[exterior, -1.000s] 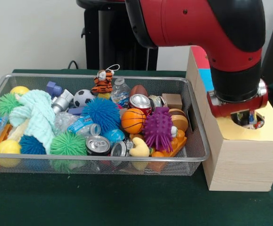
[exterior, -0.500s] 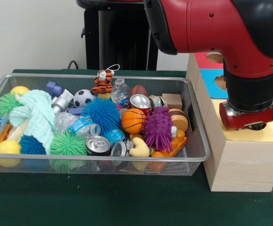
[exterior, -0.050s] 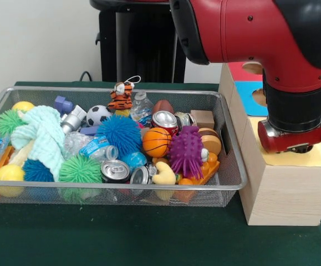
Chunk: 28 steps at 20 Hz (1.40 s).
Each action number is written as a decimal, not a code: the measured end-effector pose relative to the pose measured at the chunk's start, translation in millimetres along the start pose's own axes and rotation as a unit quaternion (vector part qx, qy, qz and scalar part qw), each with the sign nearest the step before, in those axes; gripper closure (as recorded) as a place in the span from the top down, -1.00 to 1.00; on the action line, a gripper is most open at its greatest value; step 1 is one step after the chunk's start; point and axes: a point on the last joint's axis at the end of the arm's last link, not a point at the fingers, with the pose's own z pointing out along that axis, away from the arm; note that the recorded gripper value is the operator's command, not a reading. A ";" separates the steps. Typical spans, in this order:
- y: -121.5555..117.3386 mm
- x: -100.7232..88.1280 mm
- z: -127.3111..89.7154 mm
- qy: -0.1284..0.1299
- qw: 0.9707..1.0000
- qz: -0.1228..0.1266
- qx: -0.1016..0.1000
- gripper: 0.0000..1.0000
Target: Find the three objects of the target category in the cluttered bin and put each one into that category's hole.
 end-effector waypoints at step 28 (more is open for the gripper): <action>-6.0 3.8 -69.5 0.021 0.999 0.013 -0.023 1.00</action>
